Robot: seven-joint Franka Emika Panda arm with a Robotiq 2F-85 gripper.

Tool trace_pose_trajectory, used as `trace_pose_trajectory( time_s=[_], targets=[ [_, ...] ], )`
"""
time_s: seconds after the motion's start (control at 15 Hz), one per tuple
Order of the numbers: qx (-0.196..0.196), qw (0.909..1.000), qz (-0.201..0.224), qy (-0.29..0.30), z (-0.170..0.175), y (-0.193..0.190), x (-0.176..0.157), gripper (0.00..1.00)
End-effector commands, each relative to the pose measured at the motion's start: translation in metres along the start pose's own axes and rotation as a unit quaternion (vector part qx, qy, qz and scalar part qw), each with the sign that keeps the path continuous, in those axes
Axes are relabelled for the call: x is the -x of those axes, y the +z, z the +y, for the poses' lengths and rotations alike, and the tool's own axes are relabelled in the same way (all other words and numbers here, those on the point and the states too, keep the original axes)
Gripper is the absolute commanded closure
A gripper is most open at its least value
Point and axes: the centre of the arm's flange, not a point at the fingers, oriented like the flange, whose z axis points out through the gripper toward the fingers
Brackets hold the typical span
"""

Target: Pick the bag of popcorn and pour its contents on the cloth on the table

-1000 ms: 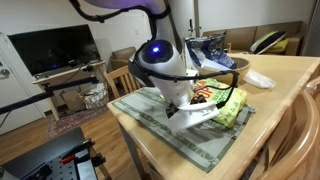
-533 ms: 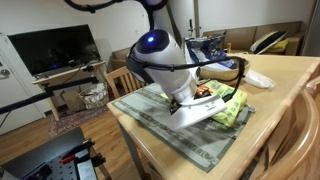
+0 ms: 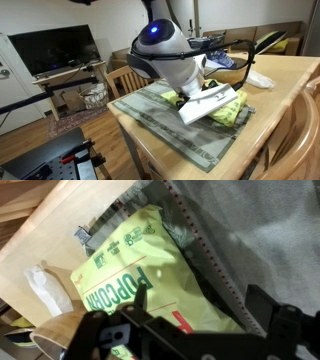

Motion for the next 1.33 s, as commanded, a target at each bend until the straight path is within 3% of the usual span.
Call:
trace_pose_trajectory(
  time_s=[0.0, 1.27],
  targets=[
    [0.000, 0.9999, 0.016, 0.001, -0.030, 0.014, 0.000, 0.00],
    [0.003, 0.9914, 0.090, -0.095, -0.040, 0.056, -0.019, 0.00]
  ],
)
